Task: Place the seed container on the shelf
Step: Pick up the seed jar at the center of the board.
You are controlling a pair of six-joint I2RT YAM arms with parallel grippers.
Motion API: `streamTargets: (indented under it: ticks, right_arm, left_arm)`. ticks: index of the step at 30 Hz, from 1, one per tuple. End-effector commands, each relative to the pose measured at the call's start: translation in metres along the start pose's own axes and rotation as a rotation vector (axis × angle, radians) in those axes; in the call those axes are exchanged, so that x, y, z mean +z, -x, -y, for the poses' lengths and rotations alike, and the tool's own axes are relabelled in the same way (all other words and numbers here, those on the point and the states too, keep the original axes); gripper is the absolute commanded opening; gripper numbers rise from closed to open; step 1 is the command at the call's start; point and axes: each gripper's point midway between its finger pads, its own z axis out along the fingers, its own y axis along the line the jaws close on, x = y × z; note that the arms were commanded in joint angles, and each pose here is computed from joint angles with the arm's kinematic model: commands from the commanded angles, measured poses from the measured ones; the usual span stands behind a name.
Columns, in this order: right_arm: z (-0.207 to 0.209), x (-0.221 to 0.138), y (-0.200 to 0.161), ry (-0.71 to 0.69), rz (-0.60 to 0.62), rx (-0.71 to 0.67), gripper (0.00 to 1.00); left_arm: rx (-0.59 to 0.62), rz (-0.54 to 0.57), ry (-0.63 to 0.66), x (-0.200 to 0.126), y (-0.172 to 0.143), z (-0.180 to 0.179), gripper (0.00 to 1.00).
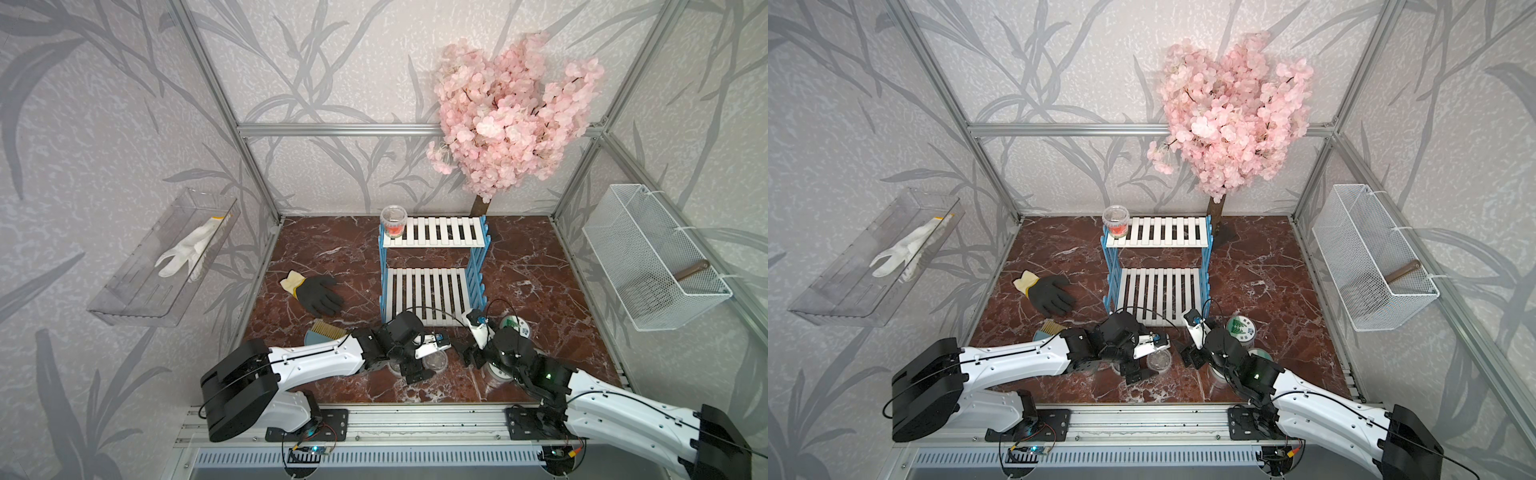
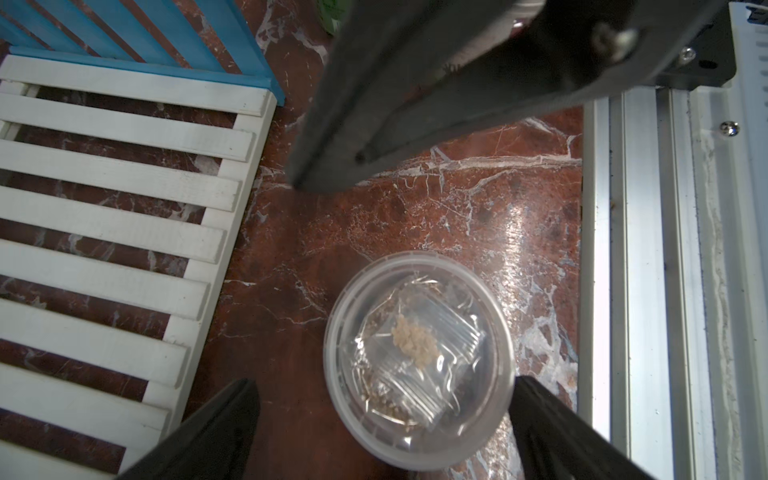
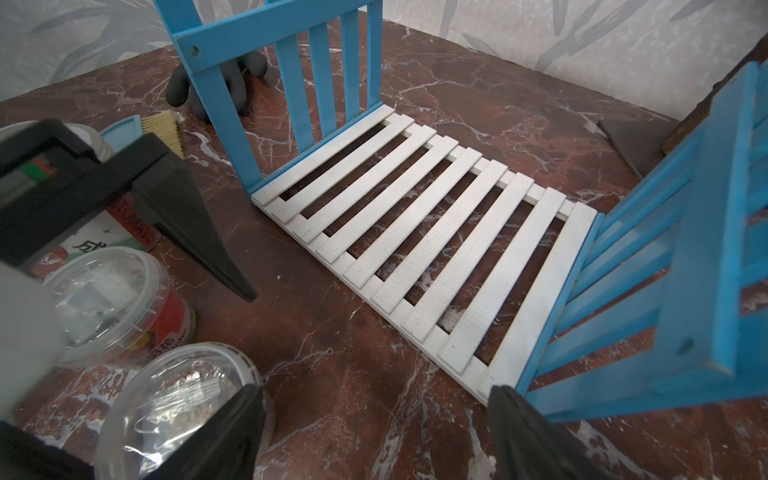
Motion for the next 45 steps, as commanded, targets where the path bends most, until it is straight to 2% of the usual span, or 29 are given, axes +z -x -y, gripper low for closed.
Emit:
streamTargets:
  ticks: [1,15,24,37,45]
  right_arm:
    - [0.003,0.000,-0.003,-0.012,0.000,0.014,0.88]
    - [0.003,0.002,-0.008,-0.013,-0.007,-0.001,0.89]
    - [0.003,0.003,-0.010,-0.012,-0.012,-0.005,0.89]
    - [0.001,0.004,-0.013,-0.004,-0.023,-0.010,0.90]
    - [0.002,0.003,-0.012,-0.009,-0.019,-0.012,0.90]
  left_arm:
    - [0.016,0.035,-0.010,0.004,0.017,-0.002,0.97]
    - [-0.002,0.005,-0.048,0.016,0.012,0.000,0.94]
    - [-0.019,0.009,-0.073,0.016,0.014,0.001,0.86]
    - [-0.030,0.019,-0.103,0.016,0.017,0.002,0.83]
    - [-0.042,0.010,-0.117,0.018,0.017,0.001,0.76]
